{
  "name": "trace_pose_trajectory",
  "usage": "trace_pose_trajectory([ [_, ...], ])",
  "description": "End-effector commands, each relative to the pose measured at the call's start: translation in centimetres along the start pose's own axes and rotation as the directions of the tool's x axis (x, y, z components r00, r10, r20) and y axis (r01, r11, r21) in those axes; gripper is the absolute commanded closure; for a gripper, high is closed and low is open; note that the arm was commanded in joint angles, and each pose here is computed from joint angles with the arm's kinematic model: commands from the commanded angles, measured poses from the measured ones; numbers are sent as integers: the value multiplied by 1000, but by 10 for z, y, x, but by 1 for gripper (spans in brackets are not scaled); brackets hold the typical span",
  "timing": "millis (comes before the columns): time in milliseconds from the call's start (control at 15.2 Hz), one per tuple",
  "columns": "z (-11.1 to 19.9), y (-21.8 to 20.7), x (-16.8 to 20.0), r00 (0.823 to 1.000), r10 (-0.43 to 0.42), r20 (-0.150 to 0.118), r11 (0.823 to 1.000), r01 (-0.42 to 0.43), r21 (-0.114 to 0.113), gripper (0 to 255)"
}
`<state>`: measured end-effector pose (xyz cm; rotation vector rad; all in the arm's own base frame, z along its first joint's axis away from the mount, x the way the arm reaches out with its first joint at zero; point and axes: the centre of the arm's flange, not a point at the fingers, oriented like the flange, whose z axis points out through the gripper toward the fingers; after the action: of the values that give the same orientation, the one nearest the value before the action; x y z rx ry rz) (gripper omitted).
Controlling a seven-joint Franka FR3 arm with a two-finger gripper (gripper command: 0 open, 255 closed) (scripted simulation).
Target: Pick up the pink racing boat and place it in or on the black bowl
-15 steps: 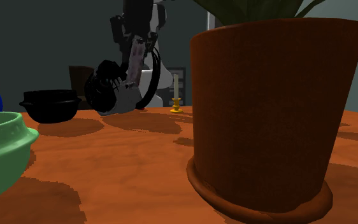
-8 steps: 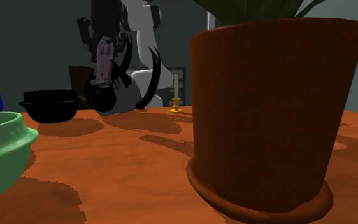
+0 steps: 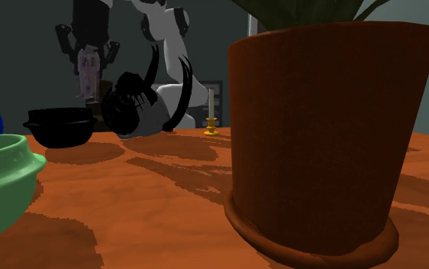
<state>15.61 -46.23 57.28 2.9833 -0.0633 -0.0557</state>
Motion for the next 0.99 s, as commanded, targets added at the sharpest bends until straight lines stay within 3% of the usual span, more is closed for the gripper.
trace_pose_trajectory([
  [0,3,12,-25,1000,-1,0,1000,1,0,255],
  [330,8,40,-89,1000,-1,0,1000,1,0,255],
  [924,55,32,-88,1000,-1,0,1000,1,0,255],
])
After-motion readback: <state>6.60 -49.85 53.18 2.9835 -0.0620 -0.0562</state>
